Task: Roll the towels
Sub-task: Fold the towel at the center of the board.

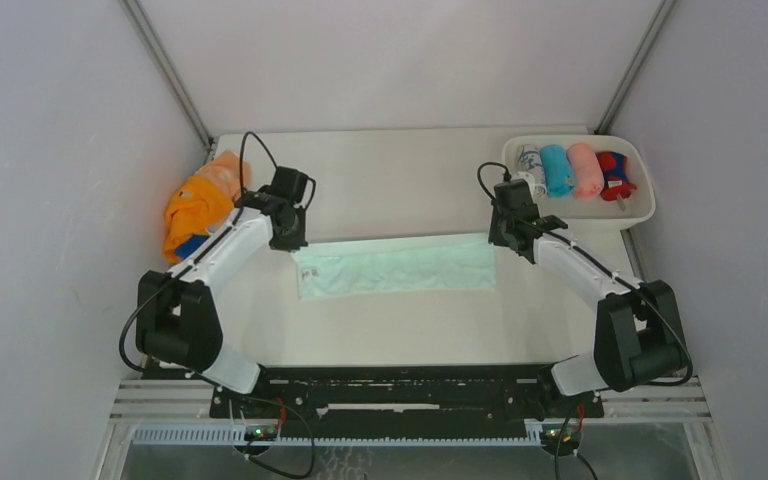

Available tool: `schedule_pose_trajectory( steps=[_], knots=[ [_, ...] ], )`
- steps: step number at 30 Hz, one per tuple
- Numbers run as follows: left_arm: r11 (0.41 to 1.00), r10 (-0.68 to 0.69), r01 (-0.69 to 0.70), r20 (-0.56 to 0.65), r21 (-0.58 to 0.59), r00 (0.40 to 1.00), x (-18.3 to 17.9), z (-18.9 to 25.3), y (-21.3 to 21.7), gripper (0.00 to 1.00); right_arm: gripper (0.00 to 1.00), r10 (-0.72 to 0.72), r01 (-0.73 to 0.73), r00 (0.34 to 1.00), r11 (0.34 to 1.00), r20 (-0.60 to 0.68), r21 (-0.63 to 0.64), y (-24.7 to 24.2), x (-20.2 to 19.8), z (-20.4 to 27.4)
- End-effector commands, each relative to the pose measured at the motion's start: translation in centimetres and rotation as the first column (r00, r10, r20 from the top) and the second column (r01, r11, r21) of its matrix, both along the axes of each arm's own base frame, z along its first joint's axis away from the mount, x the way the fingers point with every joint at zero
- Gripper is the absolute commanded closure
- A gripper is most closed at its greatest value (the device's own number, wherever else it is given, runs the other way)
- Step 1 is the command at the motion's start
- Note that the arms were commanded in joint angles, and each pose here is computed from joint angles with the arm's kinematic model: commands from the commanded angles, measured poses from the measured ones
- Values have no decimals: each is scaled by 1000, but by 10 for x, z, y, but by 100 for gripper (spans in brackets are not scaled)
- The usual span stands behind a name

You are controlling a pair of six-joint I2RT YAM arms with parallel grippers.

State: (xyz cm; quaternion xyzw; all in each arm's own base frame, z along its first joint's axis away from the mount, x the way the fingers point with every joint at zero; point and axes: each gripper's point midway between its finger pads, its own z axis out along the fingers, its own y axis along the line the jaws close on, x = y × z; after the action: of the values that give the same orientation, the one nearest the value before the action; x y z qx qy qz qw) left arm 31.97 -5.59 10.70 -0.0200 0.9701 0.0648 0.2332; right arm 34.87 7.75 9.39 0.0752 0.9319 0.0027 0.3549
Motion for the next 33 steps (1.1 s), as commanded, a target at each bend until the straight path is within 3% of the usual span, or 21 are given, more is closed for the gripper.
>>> schedule_pose_trajectory(
  steps=[1, 19, 24, 27, 33],
  knots=[
    [985, -2, 5, -14, 175, 1000, -17, 9, 33, 100, 100, -138, 144, 987, 986, 79, -81, -36, 2, 16],
    [973, 60, -27, -142, 228, 988, -31, -32, 31, 99, 100, -146, 142, 986, 988, -80, -60, -31, -29, -41],
    [972, 71, -36, -147, 230, 987, -35, -35, 32, 95, 98, -127, 124, 986, 991, -105, -41, -26, -32, -47],
    [973, 75, -38, -156, 228, 985, -38, -36, 31, 91, 92, -110, 109, 986, 994, -124, -14, -20, -35, -49],
    [978, 87, -65, -104, 200, 991, -42, -24, 30, 67, 73, -88, 87, 989, 996, -121, -15, -15, -43, -40]
  ],
)
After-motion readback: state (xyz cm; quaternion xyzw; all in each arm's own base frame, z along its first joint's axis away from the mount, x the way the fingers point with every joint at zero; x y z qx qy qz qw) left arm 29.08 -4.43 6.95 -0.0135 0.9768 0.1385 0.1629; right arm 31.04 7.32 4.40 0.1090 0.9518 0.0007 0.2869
